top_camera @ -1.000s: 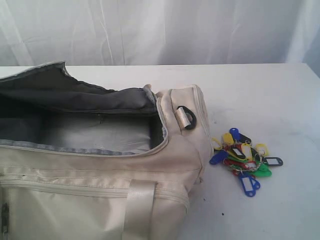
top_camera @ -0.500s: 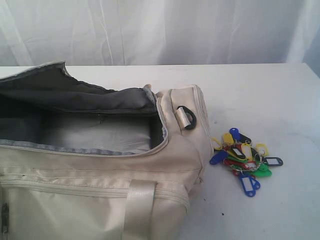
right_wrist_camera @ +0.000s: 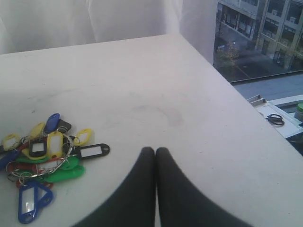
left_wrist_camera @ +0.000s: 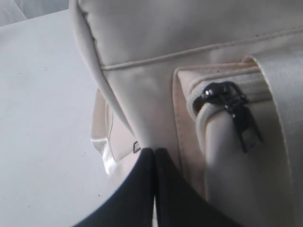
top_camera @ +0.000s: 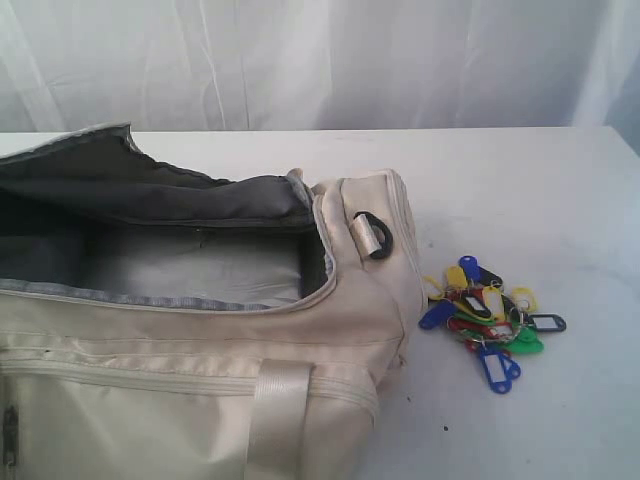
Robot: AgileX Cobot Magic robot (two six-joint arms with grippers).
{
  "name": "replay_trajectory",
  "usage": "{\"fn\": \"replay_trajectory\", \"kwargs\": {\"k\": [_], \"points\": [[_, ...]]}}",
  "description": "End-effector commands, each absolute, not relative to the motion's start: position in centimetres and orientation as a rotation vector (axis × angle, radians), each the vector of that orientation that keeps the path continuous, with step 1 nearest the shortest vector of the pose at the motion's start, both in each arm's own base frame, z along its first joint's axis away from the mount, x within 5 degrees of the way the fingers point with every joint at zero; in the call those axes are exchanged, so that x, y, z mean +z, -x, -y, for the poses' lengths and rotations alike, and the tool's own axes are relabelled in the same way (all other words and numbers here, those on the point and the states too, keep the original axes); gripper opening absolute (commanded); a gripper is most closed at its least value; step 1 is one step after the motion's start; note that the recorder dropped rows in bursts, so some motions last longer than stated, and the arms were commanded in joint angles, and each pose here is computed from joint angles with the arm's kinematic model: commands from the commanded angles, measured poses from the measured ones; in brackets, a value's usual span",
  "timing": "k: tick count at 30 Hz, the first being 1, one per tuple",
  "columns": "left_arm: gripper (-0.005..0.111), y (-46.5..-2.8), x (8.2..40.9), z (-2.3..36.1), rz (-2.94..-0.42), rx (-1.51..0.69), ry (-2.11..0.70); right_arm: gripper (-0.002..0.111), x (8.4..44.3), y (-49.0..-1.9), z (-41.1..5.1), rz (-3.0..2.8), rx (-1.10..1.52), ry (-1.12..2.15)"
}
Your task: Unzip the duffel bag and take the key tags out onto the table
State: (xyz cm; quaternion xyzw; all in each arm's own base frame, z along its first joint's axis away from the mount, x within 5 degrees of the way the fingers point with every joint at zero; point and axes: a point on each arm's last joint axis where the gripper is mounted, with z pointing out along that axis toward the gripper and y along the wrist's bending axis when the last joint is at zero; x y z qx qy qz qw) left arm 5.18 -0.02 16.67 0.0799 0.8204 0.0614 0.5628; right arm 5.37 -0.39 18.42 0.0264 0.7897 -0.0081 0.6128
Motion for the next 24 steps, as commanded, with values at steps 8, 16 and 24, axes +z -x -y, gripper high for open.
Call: {"fn": "replay_trajectory", "kwargs": {"k": [8,16,24], "points": [[0.000,-5.15,16.60,0.00,-1.930,0.145,-0.182,0.000,18.34,-5.37,0.24,-1.813,-0.126,0.105],[0.000,-5.15,16.60,0.00,-1.931,0.145,-0.182,0.000,18.33,-5.38,0.09,-1.813,-0.093,0.092],[0.000,-5.15,16.60,0.00,-1.931,0.145,-0.182,0.000,18.33,-5.38,0.06,-1.815,-0.036,0.027]]}}
